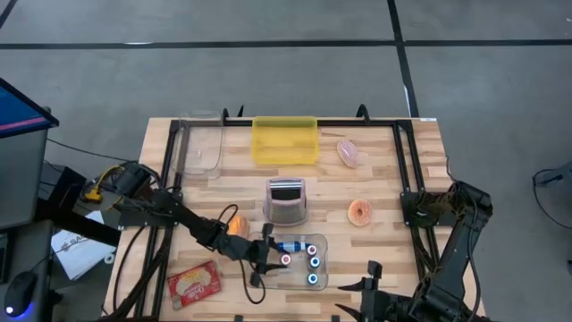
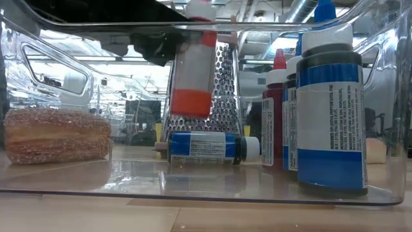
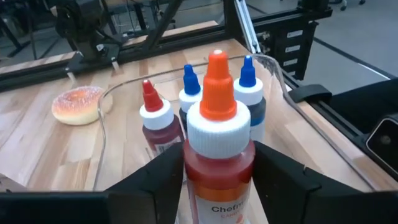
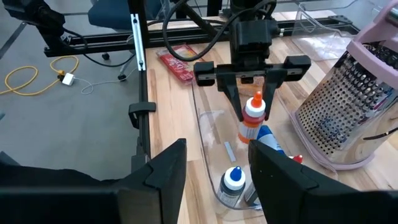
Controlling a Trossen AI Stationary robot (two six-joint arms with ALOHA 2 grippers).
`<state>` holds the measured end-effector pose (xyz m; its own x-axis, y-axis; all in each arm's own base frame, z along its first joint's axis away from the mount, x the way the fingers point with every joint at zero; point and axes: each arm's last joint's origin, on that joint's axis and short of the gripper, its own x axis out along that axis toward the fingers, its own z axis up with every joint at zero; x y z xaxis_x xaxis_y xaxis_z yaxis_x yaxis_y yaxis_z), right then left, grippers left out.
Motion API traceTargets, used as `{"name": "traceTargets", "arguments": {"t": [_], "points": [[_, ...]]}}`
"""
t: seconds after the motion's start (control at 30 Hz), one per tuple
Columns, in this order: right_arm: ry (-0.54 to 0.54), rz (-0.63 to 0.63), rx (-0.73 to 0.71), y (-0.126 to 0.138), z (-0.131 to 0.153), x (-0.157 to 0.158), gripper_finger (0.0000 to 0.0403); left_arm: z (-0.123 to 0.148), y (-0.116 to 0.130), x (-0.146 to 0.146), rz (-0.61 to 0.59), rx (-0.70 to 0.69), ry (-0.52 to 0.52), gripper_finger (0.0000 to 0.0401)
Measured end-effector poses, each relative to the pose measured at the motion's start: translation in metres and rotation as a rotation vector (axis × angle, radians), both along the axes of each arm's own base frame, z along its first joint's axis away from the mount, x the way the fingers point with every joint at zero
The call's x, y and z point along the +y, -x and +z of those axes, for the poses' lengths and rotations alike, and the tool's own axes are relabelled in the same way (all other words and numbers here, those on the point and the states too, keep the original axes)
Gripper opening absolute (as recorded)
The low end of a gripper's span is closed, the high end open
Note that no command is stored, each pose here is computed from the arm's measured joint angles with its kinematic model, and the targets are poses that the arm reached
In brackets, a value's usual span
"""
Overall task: Pick & Place Food Item
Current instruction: Put the orange food coloring bottle into the bottom transparent bin, then put the popcorn bag into the yellow bin
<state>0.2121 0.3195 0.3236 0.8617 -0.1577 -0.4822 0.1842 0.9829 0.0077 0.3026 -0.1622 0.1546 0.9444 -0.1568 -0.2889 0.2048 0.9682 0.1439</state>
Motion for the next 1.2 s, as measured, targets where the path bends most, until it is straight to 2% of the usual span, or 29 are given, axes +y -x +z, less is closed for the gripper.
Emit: {"name": "traceTargets", "arguments": {"t": [0.33, 0.6, 0.73, 0.9, 1.2], "points": [[-0.001, 0.000, 0.000, 0.000, 0.000, 0.000, 0.0164, 0.009, 0.001, 0.001, -0.001, -0.028, 0.015, 0.0228], [-0.002, 0.000, -0.001, 0.000, 0.000, 0.000, 0.0164, 0.058, 0.025, 0.002, -0.040, -0.066, 0.013, 0.0241], [-0.002, 0.001, -0.001, 0.000, 0.000, 0.000, 0.0164, 0.085, 0.053, 0.004, -0.068, -0.005, 0.038, 0.0239], [-0.002, 0.000, -0.001, 0.000, 0.000, 0.000, 0.0164, 0.104, 0.093, 0.003, -0.093, 0.105, 0.132, 0.0233], [0.004, -0.008, -0.012, 0.000, 0.000, 0.000, 0.0164, 0.086, 0.136, -0.011, -0.053, 0.471, 0.320, 0.0214]]}}
